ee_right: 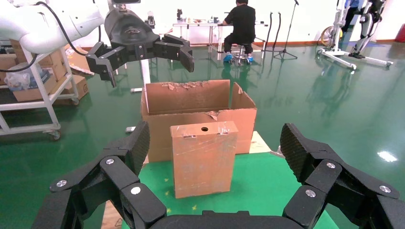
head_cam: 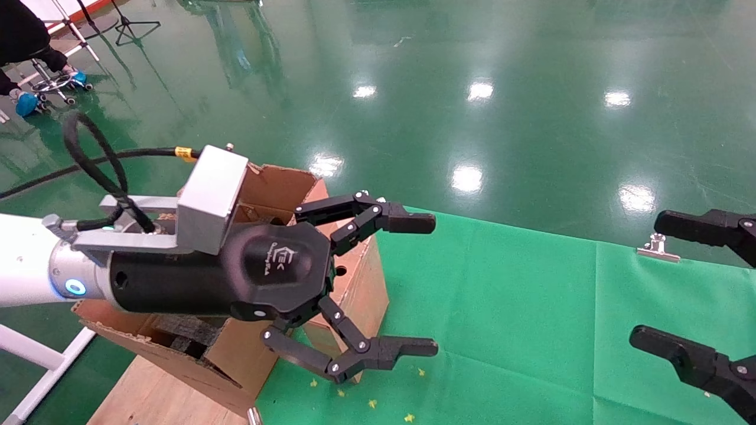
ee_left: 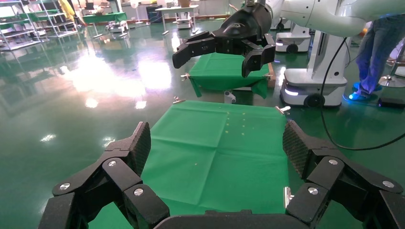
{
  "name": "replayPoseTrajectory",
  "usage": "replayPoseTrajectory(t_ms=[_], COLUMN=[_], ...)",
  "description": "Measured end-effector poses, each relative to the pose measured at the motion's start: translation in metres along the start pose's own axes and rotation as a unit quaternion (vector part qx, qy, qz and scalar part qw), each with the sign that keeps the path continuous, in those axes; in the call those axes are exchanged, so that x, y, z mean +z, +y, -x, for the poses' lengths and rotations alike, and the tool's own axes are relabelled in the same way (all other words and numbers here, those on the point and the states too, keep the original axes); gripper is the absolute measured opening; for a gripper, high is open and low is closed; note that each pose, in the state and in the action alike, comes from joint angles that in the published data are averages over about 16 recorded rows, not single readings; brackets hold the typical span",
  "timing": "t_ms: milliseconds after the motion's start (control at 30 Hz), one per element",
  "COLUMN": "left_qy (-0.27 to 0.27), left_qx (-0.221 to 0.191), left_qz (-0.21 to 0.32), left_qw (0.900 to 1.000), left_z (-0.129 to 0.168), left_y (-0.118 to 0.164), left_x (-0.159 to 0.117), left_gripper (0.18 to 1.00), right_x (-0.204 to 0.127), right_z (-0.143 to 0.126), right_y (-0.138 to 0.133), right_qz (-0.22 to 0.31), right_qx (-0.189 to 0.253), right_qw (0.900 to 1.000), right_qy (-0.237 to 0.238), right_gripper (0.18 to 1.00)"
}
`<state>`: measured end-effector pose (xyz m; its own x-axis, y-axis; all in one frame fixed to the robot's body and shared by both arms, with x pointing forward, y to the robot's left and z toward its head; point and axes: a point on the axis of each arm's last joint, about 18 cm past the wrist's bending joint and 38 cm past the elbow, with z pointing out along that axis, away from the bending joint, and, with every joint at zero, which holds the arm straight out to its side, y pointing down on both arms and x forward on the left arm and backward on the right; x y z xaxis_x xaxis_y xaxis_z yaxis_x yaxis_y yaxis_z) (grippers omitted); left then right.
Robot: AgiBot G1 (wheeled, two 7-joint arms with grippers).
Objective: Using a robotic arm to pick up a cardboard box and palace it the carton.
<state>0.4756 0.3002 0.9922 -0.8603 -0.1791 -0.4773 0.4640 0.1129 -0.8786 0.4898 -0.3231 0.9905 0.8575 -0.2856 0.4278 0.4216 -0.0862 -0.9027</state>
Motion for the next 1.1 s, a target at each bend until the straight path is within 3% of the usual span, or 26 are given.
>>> replayPoseTrajectory(t_ms=[467, 867, 1100], left_qy=[0.0, -0.015, -0.031], left_qx=[0.002, 0.02, 0.022], left_qz=[0.005, 0.074, 0.108], left_qw=[1.0, 0.9969, 0.9934], left_z=[0.0, 0.014, 0.026], left_y=[0.001, 0.008, 0.013], left_x=[0.0, -0.006, -0.011], left_gripper=[1.001, 1.001, 1.001], right_x=[0.0, 0.0, 0.0], right_z=[0.0, 0.0, 0.0], right_y=[0.0, 0.0, 0.0], right_qz=[0.0, 0.0, 0.0], right_qx=[0.0, 0.0, 0.0], right_qw=[1.0, 1.0, 1.0], right_qy=[0.0, 0.0, 0.0], right_gripper=[1.001, 0.986, 0.926])
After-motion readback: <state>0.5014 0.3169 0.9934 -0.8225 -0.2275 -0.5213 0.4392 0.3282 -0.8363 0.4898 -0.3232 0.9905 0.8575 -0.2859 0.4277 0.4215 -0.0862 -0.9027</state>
